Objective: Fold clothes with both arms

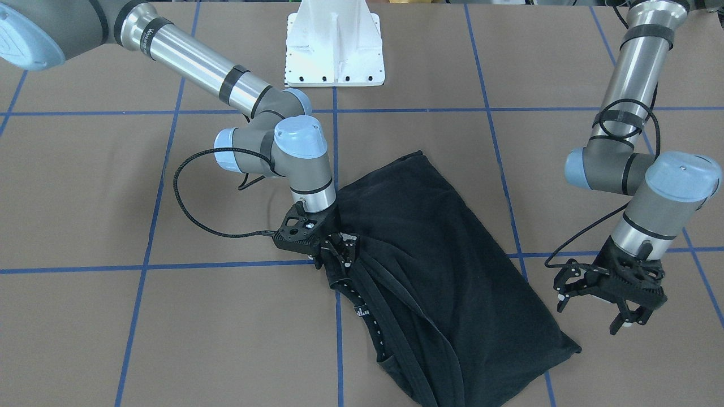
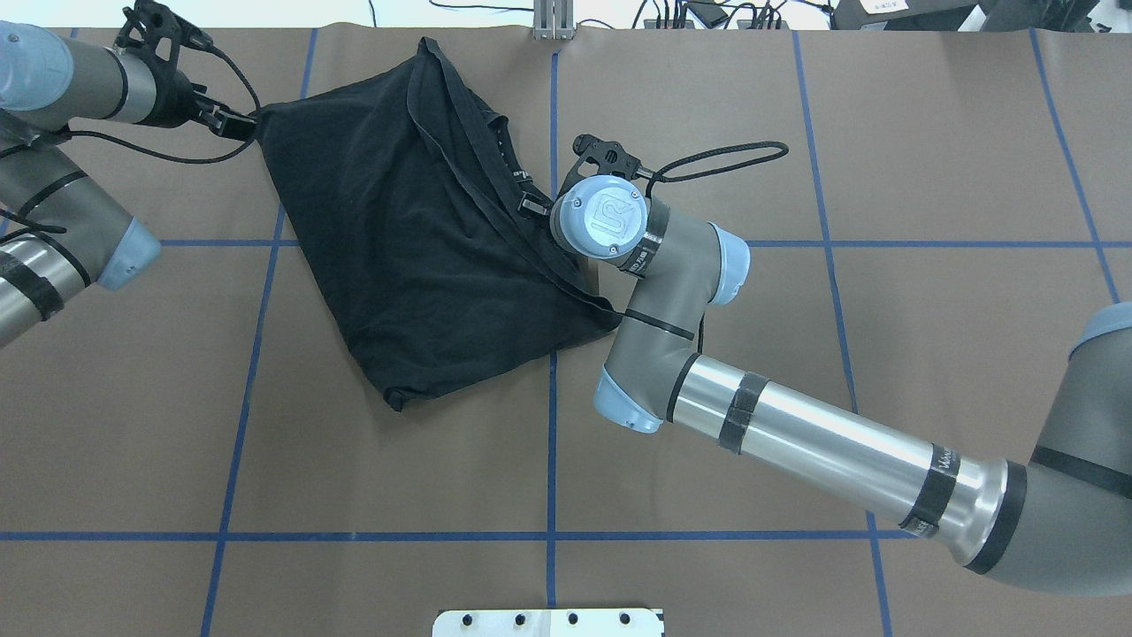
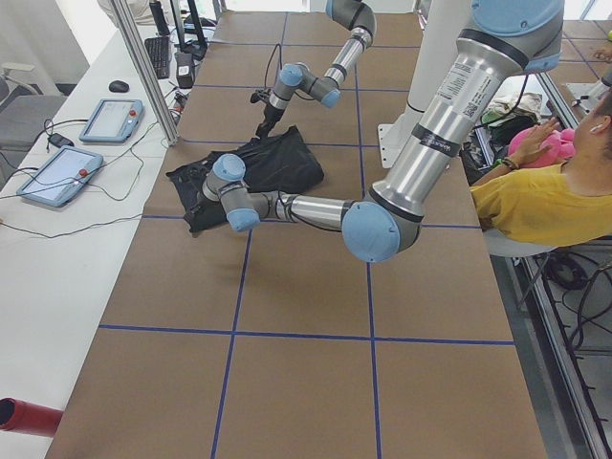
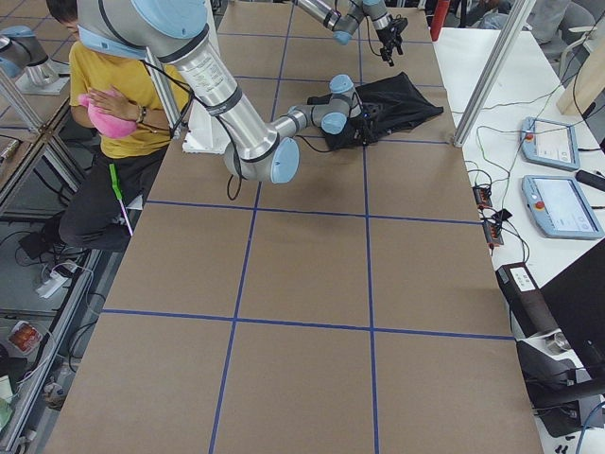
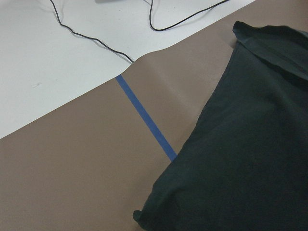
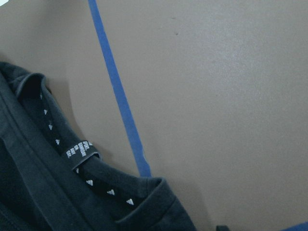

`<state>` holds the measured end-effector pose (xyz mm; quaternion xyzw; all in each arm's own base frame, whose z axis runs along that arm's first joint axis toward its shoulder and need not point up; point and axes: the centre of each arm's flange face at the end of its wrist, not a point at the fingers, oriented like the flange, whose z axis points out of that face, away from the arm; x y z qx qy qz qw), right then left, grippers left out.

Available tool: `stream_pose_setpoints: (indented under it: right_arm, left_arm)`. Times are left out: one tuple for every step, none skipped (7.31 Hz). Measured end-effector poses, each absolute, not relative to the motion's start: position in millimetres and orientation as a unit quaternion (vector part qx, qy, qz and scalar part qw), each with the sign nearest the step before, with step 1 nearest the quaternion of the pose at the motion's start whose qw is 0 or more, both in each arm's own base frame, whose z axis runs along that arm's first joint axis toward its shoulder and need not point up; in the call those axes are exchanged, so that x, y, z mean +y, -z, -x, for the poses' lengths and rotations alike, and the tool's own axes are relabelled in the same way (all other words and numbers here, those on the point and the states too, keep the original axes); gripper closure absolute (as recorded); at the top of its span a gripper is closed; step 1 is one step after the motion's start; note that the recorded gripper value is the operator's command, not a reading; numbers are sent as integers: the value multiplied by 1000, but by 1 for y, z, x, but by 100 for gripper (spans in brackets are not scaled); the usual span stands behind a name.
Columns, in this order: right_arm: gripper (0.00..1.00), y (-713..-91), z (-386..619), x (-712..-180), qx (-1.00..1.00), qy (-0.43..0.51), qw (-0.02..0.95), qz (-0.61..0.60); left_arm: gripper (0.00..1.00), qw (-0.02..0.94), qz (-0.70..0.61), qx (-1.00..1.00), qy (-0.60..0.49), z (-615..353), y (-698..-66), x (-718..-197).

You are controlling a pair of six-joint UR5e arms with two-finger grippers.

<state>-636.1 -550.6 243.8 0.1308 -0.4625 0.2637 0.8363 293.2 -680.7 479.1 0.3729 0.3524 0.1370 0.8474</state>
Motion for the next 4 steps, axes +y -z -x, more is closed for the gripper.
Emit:
stream_pose_setpoints:
  right_arm:
    - [100,-243,636,-550,-464,-263,836,-131]
    - [100,-243,636,-550,-464,-263,835,-131]
    - [100,-242,637,-550,-465,-263,835,-131]
    - [100,-240,637,-550,-465,-262,835,-131]
  left_arm:
    - [0,847,-373,353,-137,-293,-479,-681]
    - [0,847,-373,353,-137,-293,-479,-681]
    - [0,847,-373,353,-137,-293,-479,-681]
    - [0,847,-373,353,-137,-293,-479,-681]
